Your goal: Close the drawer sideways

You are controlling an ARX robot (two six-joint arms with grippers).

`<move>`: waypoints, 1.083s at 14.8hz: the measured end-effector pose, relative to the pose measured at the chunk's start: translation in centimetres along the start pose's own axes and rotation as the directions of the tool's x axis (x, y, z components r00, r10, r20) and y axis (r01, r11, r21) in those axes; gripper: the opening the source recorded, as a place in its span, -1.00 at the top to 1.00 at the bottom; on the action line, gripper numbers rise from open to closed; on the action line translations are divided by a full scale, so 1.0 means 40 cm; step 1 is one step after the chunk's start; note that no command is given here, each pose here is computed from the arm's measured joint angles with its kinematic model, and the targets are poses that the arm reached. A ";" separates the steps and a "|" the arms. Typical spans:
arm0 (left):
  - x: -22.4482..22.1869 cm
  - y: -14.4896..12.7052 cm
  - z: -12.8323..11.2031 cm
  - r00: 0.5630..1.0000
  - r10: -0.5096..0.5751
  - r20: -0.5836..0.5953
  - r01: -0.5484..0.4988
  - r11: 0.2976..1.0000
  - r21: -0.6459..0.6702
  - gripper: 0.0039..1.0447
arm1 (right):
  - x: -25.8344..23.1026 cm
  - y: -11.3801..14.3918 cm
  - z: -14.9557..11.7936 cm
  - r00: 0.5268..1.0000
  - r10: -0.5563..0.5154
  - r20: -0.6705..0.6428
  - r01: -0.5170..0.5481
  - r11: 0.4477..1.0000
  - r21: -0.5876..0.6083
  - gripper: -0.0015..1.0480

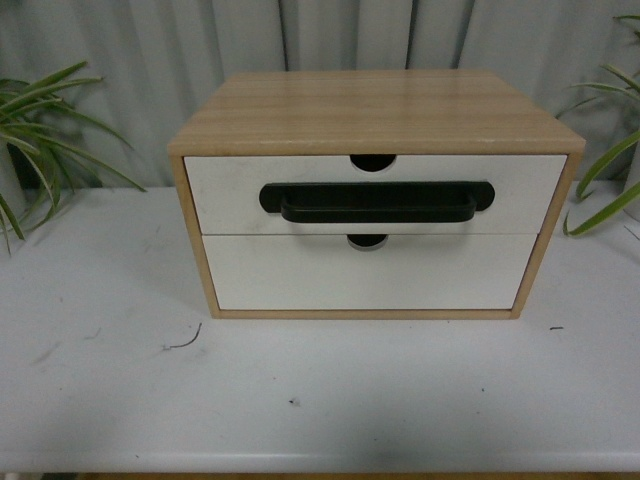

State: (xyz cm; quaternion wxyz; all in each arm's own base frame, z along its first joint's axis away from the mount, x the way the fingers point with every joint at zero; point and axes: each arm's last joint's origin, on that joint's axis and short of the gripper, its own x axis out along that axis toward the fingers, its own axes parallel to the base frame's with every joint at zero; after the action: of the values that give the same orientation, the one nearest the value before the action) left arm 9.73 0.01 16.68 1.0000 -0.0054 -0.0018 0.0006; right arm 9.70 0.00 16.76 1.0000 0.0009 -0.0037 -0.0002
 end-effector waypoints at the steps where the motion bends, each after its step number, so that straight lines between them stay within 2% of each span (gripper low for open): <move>1: 0.000 0.000 0.000 1.000 0.000 0.000 0.000 1.000 0.000 0.97 | 0.000 0.000 0.000 1.000 0.000 0.000 0.000 1.000 0.000 0.96; 2: 0.000 0.000 0.000 1.000 0.000 0.000 0.000 1.000 0.000 0.97 | 0.000 0.000 0.000 1.000 0.000 0.000 0.000 1.000 -0.002 0.87; 3: 0.000 0.000 0.000 1.000 0.000 0.000 0.000 1.000 0.000 0.85 | 0.000 0.000 0.000 1.000 0.000 0.000 0.000 1.000 -0.002 0.70; 6: 0.000 0.000 0.000 1.000 0.000 0.000 0.000 1.000 0.000 0.15 | 0.000 0.000 0.000 1.000 0.000 0.000 0.000 1.000 -0.002 0.04; 7: 0.000 0.000 0.000 1.000 0.000 0.000 0.000 1.000 0.000 -0.13 | 0.000 0.000 0.000 1.000 0.000 0.000 0.000 1.000 -0.002 -0.24; 10: 0.000 0.000 0.000 1.000 0.000 0.000 0.000 1.000 0.000 -0.71 | 0.000 0.000 0.000 1.000 0.000 0.000 0.000 1.000 -0.002 -0.83; 11: 0.000 0.000 0.000 1.000 0.000 0.000 0.000 1.000 0.001 -0.92 | 0.000 0.000 0.000 1.000 0.000 0.000 0.000 1.000 -0.002 -0.88; 12: 0.000 0.000 0.000 1.000 0.000 0.000 0.000 1.000 0.000 -0.87 | 0.000 0.000 0.000 1.000 0.000 0.000 0.000 1.000 -0.002 -0.86; 16: 0.000 0.000 0.000 1.000 0.000 0.000 0.000 1.000 0.000 -0.88 | 0.000 0.000 0.000 1.000 0.000 0.000 0.000 1.000 -0.002 -0.88</move>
State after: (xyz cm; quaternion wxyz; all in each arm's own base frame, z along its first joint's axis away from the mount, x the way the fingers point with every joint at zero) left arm 9.73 0.01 16.68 1.0000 -0.0052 -0.0018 0.0006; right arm 9.70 0.00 16.76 1.0000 -0.0001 -0.0037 -0.0004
